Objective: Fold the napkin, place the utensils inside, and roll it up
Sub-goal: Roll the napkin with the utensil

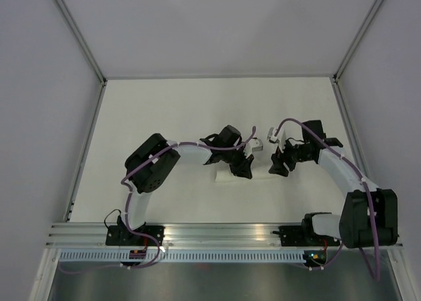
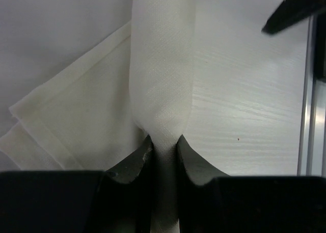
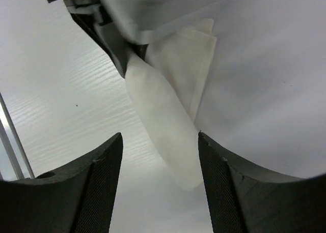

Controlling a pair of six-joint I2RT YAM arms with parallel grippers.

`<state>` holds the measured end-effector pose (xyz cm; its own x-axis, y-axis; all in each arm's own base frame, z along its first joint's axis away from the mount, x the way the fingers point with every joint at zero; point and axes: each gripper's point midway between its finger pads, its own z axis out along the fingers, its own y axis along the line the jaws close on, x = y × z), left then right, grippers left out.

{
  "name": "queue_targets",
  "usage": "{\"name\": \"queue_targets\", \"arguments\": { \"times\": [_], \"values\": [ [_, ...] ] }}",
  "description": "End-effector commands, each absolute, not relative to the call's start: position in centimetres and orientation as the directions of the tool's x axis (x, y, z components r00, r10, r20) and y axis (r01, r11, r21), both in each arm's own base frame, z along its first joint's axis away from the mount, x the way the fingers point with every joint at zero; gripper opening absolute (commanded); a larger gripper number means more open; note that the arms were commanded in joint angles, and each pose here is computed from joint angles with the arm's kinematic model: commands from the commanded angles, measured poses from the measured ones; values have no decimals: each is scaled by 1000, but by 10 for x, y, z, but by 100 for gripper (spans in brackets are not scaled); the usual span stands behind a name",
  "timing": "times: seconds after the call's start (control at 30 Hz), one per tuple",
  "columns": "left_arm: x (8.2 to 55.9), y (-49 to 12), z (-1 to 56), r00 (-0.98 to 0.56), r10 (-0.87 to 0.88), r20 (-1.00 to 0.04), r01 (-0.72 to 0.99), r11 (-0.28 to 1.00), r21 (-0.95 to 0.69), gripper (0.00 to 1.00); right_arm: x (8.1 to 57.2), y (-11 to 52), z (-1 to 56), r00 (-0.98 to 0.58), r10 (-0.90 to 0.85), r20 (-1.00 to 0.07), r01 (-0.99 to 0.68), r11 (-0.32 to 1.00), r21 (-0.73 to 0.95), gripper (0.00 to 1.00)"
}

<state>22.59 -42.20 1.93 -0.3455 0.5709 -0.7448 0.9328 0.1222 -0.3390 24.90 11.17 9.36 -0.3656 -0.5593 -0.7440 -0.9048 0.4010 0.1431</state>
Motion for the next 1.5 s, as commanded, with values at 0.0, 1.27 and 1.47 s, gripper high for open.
{"name": "queue_targets", "arguments": {
  "times": [0.0, 1.27, 1.47],
  "values": [
    [183, -380, -38, -549, 700, -458, 786, 244, -568, 9, 258, 124, 97, -182, -602, -777, -915, 393, -90, 67],
    [232, -390, 22, -677, 553, -485, 707, 306, -638, 55, 225, 169, 7, -44, -816, -576, -949, 215, -232, 29],
    [267, -380, 55, -681, 439, -586, 730, 351, -586, 55, 217, 171, 0, -63, -828, -557, -969, 185, -166, 27]
  ]
}}
